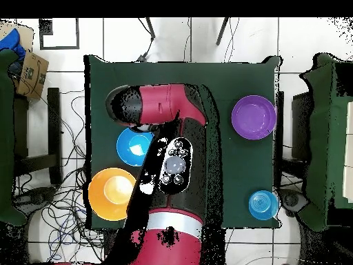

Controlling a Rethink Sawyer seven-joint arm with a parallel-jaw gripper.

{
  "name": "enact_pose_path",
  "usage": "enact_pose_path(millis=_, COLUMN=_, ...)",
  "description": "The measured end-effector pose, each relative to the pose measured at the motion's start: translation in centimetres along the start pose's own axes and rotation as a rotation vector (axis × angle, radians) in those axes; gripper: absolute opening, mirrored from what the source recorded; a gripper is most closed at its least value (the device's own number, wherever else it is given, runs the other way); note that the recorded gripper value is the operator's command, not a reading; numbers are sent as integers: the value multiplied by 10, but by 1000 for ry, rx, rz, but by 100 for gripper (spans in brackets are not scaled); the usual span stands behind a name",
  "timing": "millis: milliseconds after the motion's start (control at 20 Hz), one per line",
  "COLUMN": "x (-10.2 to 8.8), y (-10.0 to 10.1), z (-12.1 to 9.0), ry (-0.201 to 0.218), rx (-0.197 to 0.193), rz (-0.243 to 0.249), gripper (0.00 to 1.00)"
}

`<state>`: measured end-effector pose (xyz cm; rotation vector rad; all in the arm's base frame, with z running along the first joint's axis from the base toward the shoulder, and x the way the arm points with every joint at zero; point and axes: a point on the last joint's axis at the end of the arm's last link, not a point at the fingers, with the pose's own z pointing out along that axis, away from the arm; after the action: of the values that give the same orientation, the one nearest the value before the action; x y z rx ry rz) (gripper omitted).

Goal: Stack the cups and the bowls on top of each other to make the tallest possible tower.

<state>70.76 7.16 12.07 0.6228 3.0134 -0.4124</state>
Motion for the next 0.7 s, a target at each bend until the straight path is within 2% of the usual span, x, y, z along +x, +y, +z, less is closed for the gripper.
enact_pose_path(millis=700, x=3, y=-6, z=4, ry=-1, rx=-4, rz=7, gripper=0)
